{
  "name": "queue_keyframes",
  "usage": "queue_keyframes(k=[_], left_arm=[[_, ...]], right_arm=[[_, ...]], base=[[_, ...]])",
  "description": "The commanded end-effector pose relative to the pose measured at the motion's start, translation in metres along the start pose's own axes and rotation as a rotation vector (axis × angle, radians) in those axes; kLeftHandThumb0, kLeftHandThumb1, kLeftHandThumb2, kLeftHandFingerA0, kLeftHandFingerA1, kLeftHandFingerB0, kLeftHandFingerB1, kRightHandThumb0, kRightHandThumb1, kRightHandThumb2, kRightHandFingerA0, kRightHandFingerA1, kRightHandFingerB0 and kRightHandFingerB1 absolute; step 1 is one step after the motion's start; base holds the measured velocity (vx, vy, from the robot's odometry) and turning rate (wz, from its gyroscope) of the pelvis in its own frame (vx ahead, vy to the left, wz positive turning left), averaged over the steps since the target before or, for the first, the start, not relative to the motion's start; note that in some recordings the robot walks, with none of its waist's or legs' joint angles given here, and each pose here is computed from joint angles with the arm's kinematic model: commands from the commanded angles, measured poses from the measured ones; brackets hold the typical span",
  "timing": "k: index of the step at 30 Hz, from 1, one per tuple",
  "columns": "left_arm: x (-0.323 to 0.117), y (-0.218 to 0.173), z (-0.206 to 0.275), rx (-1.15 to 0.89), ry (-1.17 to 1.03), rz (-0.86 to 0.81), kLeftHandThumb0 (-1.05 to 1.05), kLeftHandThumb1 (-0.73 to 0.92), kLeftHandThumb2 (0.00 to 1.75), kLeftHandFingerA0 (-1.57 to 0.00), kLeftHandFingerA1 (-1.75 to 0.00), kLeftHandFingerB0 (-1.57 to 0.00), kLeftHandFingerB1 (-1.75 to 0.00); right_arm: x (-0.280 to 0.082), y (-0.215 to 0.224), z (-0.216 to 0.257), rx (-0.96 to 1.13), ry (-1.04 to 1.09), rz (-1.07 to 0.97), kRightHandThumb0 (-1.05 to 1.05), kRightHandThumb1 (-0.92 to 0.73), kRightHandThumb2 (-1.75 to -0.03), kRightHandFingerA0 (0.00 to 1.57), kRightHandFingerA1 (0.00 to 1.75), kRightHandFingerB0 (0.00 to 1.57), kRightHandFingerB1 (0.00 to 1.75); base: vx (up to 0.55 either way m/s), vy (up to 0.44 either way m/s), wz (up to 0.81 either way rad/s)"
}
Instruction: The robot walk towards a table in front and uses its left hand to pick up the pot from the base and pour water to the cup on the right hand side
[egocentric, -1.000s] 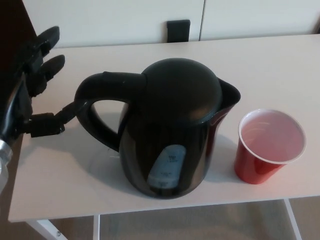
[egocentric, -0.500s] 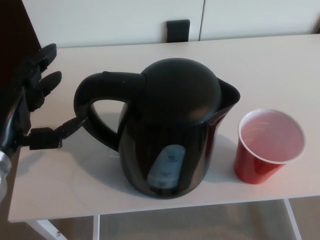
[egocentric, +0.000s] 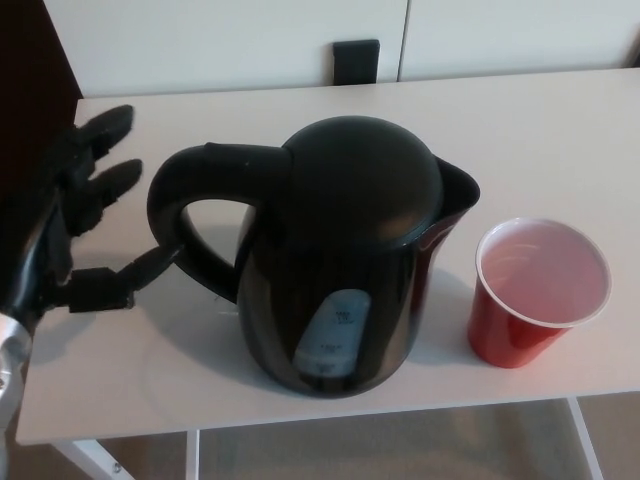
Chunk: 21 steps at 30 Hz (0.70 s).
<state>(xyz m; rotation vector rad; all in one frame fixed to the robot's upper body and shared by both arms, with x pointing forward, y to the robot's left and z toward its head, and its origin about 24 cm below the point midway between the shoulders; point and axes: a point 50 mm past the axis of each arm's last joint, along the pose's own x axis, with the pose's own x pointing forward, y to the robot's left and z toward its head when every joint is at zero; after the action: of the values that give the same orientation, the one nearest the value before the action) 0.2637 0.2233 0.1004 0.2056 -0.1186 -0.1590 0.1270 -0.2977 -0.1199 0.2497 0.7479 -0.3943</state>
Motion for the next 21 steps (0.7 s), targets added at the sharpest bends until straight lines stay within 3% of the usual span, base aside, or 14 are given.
queue_keyframes(k=[1,3,5,6,7,8,9,12,13,17,18,21], left_arm=[[0.0044,-0.0036,-0.0005,-0.030,-0.009,0.051,-0.47,0.42,0.67,-0.31,-0.43,-0.25,-0.39],[0.0052,-0.0057,-0.0015,-0.054,0.001,0.061,-0.47,0.42,0.66,-0.31,-0.43,-0.24,-0.38],[0.0053,-0.0078,-0.0029,-0.064,0.003,0.061,-0.45,0.41,0.66,-0.29,-0.43,-0.23,-0.38],[0.0054,-0.0085,-0.0042,-0.069,0.008,0.061,-0.47,0.41,0.66,-0.30,-0.43,-0.22,-0.38],[0.0053,-0.0090,-0.0055,-0.074,0.013,0.062,-0.47,0.41,0.66,-0.30,-0.43,-0.22,-0.38],[0.0054,-0.0097,-0.0060,-0.074,0.012,0.063,-0.47,0.41,0.66,-0.29,-0.43,-0.22,-0.38],[0.0055,-0.0101,-0.0067,-0.076,0.011,0.063,-0.48,0.41,0.66,-0.29,-0.43,-0.22,-0.38],[0.0085,-0.0096,-0.0060,-0.080,0.010,0.077,-0.48,0.40,0.67,-0.31,-0.43,-0.23,-0.38],[0.0086,-0.0100,-0.0066,-0.083,0.013,0.084,-0.40,0.49,0.55,-0.38,-0.36,-0.29,-0.31],[0.0088,-0.0106,-0.0073,-0.084,0.017,0.099,-0.40,0.49,0.55,-0.39,-0.36,-0.29,-0.31],[0.0091,-0.0109,-0.0073,-0.088,0.016,0.101,-0.41,0.49,0.55,-0.39,-0.37,-0.30,-0.31],[0.0102,-0.0113,-0.0066,-0.098,0.015,0.106,-0.42,0.49,0.55,-0.39,-0.36,-0.30,-0.31]], right_arm=[[0.0003,-0.0039,0.0053,0.025,-0.014,-0.007,-0.18,-0.61,-0.57,0.40,0.54,0.37,0.50],[0.0013,-0.0034,0.0062,0.028,-0.011,-0.011,-0.18,-0.61,-0.57,0.41,0.54,0.36,0.49],[0.0012,-0.0033,0.0071,0.006,-0.014,-0.013,-0.27,-0.56,-0.69,0.40,0.58,0.36,0.53],[0.0013,-0.0032,0.0075,-0.002,-0.014,-0.011,-0.19,-0.63,-0.58,0.41,0.56,0.33,0.47],[0.0014,-0.0032,0.0076,-0.004,-0.013,-0.007,-0.19,-0.63,-0.58,0.41,0.56,0.33,0.47],[0.0014,-0.0032,0.0077,-0.009,-0.015,-0.007,-0.17,-0.43,-0.90,0.38,0.64,0.26,0.57],[0.0014,-0.0033,0.0076,-0.012,-0.015,-0.008,-0.25,-0.58,-0.68,0.41,0.60,0.33,0.52],[0.0028,-0.0005,0.0099,-0.013,-0.023,0.000,-0.26,-0.58,-0.69,0.43,0.62,0.34,0.53],[0.0026,-0.0005,0.0097,-0.012,-0.025,0.003,-0.26,-0.58,-0.69,0.41,0.58,0.34,0.52],[0.0024,-0.0002,0.0096,-0.012,-0.027,0.003,-0.26,-0.57,-0.69,0.41,0.58,0.35,0.53],[0.0026,-0.0003,0.0099,-0.009,-0.026,0.003,-0.20,-0.64,-0.58,0.44,0.55,0.35,0.48],[0.0035,0.0005,0.0112,-0.001,-0.026,0.003,-0.18,-0.64,-0.58,0.43,0.54,0.37,0.49]], base=[[0.00,0.000,0.00],[0.00,0.000,0.00],[0.00,0.000,0.00],[0.00,0.000,0.00],[0.00,0.000,0.00],[0.00,0.000,0.00],[0.00,0.000,0.00],[0.00,0.000,0.00],[0.00,0.000,0.00],[0.00,0.000,0.00],[0.00,0.000,0.00],[0.00,0.000,0.00]])
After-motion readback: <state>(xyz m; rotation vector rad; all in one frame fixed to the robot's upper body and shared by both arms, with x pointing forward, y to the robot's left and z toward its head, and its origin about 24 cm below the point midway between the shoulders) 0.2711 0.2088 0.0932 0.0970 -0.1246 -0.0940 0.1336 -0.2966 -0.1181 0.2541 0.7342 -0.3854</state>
